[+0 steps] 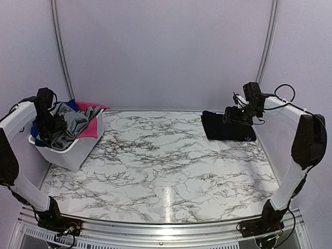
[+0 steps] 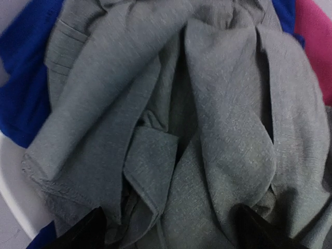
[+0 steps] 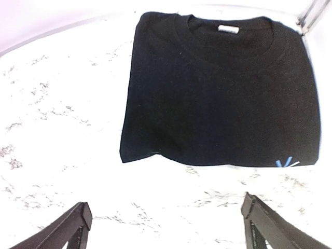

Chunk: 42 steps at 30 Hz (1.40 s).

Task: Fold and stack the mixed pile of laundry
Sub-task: Pick up the crumpled shirt from the bin.

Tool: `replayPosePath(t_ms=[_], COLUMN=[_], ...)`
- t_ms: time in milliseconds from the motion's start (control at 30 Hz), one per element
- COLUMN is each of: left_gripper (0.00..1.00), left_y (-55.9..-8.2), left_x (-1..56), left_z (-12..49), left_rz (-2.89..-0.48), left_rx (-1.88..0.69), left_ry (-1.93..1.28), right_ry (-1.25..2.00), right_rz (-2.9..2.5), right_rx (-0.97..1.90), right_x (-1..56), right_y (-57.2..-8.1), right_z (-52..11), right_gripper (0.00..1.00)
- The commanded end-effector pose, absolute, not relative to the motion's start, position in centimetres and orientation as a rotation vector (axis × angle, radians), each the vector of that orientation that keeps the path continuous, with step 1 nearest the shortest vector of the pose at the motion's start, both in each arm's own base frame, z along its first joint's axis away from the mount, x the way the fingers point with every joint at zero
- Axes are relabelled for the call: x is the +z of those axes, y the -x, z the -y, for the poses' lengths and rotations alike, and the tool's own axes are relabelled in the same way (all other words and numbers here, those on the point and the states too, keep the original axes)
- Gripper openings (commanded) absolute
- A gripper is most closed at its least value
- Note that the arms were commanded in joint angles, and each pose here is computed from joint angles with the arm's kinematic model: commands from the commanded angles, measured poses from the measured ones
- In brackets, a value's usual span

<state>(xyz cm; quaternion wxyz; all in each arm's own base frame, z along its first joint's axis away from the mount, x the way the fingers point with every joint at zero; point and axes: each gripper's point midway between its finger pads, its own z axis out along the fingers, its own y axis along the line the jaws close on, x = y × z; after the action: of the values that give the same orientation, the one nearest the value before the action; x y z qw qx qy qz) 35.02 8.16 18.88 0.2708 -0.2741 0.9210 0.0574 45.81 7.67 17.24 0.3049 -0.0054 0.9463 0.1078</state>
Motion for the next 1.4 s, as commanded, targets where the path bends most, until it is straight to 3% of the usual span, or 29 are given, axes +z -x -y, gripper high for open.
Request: replayPosePath(t_ms=[0, 233, 333, 667, 767, 933, 1300, 1333, 1367], left_gripper=[0.79, 0.20, 0.00, 0.00, 0.00, 0.00, 0.00, 0.03, 0.26], left_y=[-35.7, -39.1, -39.9, -40.9, -41.3, -41.9, -38.3, -37.8, -37.4], left_x=[16.9, 24.0, 27.7, 43.2, 45.2, 47.3, 24.5, 23.6, 23.0], left_z=[-7.5, -7.0, -7.4, -7.2, -6.8, -1.9, -3.0, -3.1, -3.3], left_rz=[-2.562, -2.372, -2.285, -1.847, -1.804, -1.761, -2.353, -2.378, -2.393], left_rx=[0.123, 0.044, 0.064, -0.036, -0.086, -0.378, -0.230, -0.215, -0.196], left_ry=[0.659, 0.540, 0.505, 0.483, 0.479, 0.346, 0.516, 0.521, 0.523], right_ry=[0.029, -0.124, -0.128, 0.030, 0.045, 0.084, 0.094, 0.097, 0.099], right_rz=[-2.389, -2.346, -2.322, -2.193, -2.176, -2.166, -2.189, -2.192, -2.194], right_rx=[0.192, 0.242, 0.299, 0.537, 0.577, 0.637, 0.687, 0.692, 0.697], right_x=[21.8, 23.1, 23.8, 27.2, 27.6, 27.8, 26.6, 26.5, 26.4], right_y=[-46.5, -46.9, -46.9, -46.2, -45.8, -45.3, -45.1, -45.1, -45.1], right_z=[-6.5, -3.7, -3.8, -7.3, -7.8, -8.8, -9.3, -9.4, -9.5], right_gripper=[0.98, 0.99, 0.98, 0.99, 0.99, 0.98, 0.98, 0.98, 0.98])
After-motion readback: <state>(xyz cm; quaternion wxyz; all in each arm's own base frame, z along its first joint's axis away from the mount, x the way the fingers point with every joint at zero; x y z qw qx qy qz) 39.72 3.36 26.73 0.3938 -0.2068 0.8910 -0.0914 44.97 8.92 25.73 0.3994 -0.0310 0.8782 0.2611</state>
